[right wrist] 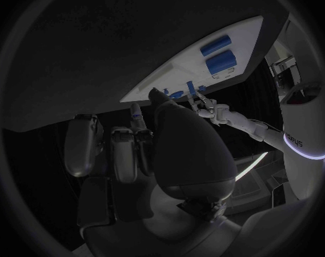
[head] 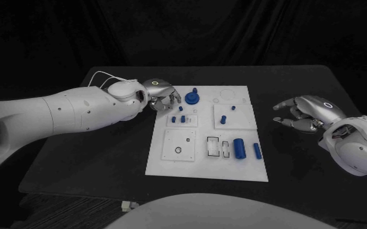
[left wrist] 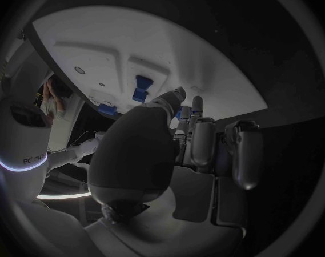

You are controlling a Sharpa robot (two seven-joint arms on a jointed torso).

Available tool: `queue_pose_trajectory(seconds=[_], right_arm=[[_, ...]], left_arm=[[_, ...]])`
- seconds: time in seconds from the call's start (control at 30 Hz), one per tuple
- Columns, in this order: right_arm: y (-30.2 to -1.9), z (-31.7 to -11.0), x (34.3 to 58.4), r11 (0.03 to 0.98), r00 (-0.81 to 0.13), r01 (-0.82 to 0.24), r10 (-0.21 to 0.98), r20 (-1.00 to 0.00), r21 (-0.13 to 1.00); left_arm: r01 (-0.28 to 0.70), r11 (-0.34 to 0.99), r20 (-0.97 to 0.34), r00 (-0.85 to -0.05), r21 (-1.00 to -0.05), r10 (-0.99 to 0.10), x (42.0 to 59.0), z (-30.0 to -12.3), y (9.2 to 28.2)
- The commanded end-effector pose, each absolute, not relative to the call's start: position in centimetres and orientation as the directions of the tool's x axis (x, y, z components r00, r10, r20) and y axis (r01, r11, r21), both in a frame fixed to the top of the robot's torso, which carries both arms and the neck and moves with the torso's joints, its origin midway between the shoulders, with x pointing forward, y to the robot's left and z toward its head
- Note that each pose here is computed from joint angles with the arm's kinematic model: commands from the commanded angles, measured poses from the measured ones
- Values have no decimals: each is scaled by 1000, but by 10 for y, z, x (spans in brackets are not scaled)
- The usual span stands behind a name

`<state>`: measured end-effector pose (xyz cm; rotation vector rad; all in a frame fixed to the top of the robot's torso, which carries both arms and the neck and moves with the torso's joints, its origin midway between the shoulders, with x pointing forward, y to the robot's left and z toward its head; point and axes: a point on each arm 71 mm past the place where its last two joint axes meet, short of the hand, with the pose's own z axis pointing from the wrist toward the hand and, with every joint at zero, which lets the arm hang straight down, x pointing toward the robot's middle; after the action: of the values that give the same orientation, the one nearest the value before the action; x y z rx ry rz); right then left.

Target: Assemble the parts on the task board

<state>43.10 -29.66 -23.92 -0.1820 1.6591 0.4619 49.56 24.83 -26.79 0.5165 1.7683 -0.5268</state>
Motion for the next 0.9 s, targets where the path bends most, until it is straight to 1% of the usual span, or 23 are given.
queue_pose_trajectory(seconds=[0.03, 0.2, 0.27, 0.33, 0.37, 0.43, 0.47, 0.5, 0.53, 0.6, 0.63, 0.7, 0.77, 0.9], right_arm=[[-297, -236, 429, 908, -127, -369, 160, -979, 196], [-297, -221, 432, 908, -88, -371, 174, -981, 194], [-297, -211, 435, 908, -64, -374, 178, -982, 189], [-296, -200, 438, 908, -40, -376, 182, -983, 184], [-297, -194, 440, 909, -27, -377, 183, -983, 180], [-296, -181, 444, 910, -3, -378, 186, -983, 173], [-295, -177, 445, 911, 2, -376, 185, -983, 171], [-294, -171, 447, 914, 4, -370, 181, -983, 167], [-293, -167, 450, 917, 3, -364, 177, -984, 163], [-288, -159, 454, 922, -3, -356, 164, -987, 154], [-285, -155, 456, 923, -7, -355, 158, -987, 150], [-279, -150, 460, 923, -19, -360, 140, -990, 138], [-273, -147, 462, 920, -30, -370, 125, -992, 127], [-263, -147, 466, 914, -64, -392, 91, -994, 109]], left_arm=[[582, 811, -986, -162, -63, 39, 498, -260, 258], [558, 829, -996, -90, -38, 16, 500, -249, 282], [539, 840, -996, -78, -68, -31, 502, -241, 292], [507, 849, -989, -90, -149, -120, 503, -231, 302], [486, 847, -977, -107, -213, -185, 503, -226, 307], [448, 811, -926, -149, -375, -346, 505, -216, 313], [437, 791, -902, -165, -429, -398, 505, -213, 315], [420, 742, -851, -197, -522, -487, 505, -209, 316], [409, 693, -801, -224, -594, -555, 505, -207, 316], [390, 564, -676, -277, -728, -682, 503, -201, 315], [385, 507, -623, -295, -771, -724, 502, -199, 314], [376, 387, -513, -333, -842, -791, 500, -194, 309], [363, 280, -413, -369, -889, -833, 498, -191, 300], [292, 88, -221, -464, -952, -858, 492, -192, 280]])
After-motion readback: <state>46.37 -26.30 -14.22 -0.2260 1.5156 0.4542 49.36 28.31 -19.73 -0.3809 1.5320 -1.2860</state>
